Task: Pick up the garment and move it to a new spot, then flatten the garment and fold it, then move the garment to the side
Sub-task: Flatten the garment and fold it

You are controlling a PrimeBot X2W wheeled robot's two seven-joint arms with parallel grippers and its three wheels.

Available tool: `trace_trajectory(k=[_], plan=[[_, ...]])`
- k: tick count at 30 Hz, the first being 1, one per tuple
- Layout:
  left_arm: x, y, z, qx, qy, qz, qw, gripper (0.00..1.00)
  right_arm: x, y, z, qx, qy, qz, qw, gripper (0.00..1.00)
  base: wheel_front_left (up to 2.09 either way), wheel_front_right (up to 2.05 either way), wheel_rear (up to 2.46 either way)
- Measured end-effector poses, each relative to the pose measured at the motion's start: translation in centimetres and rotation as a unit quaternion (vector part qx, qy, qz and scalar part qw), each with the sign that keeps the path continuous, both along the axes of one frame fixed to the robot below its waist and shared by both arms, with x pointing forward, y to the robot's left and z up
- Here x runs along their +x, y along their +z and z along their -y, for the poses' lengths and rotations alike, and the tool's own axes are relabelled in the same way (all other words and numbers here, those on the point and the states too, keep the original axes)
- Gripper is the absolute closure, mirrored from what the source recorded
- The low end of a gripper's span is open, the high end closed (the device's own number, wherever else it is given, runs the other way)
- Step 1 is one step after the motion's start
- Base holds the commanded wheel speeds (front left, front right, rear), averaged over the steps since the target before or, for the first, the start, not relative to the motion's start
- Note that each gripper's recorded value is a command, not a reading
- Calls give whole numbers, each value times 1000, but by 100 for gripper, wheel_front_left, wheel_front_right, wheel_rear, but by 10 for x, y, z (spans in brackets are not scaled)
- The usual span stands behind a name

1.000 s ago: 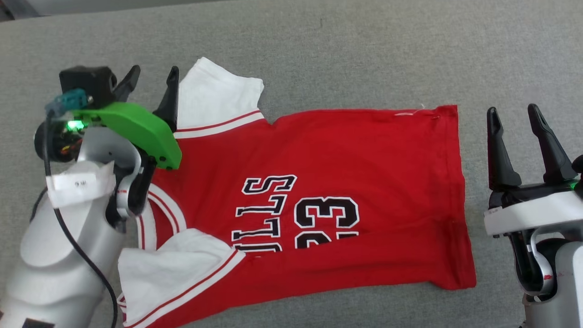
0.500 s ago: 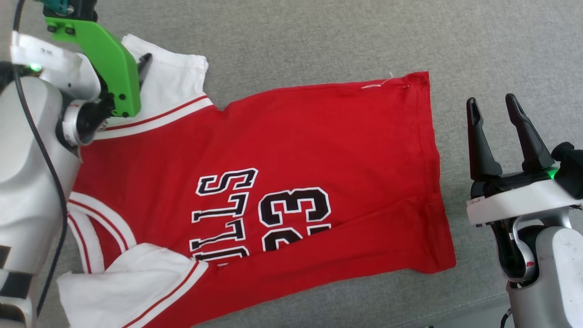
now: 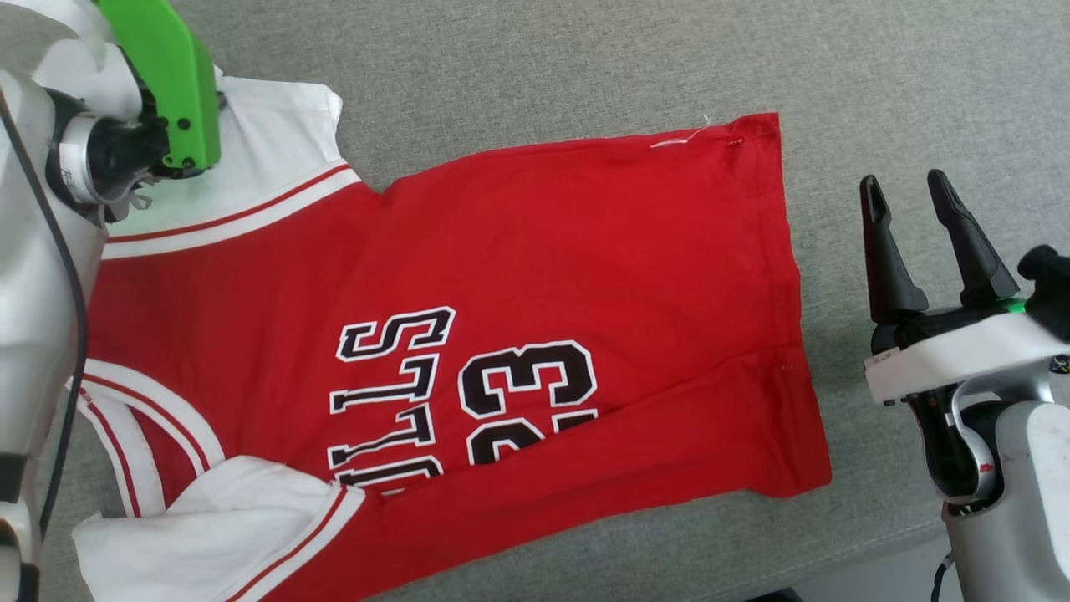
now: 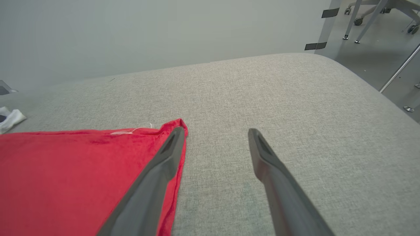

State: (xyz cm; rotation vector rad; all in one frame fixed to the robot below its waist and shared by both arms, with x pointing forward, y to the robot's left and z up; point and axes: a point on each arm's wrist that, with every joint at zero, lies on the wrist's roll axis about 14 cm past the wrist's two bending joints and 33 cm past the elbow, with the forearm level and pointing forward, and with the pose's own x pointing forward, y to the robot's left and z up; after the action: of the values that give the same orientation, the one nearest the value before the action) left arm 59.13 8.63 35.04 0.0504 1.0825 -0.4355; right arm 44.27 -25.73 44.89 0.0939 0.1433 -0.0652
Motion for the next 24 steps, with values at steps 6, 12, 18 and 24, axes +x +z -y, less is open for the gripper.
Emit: trace_trajectory(k=[6,12,18,24], plan=[[1,8,3,-11,7,28,1000,100,6,-14,2,16,27,-61,998,0,0,0,0],[3,25,4,-39,35,69,996,100,19,-25,-6,19,74,-132,988,0,0,0,0],[2,47,-1,-54,40,106,992,100,33,-36,-23,21,128,-214,968,0,0,0,0],[-2,61,-10,-59,39,130,989,100,52,-41,-43,-1,177,-258,950,0,0,0,0]])
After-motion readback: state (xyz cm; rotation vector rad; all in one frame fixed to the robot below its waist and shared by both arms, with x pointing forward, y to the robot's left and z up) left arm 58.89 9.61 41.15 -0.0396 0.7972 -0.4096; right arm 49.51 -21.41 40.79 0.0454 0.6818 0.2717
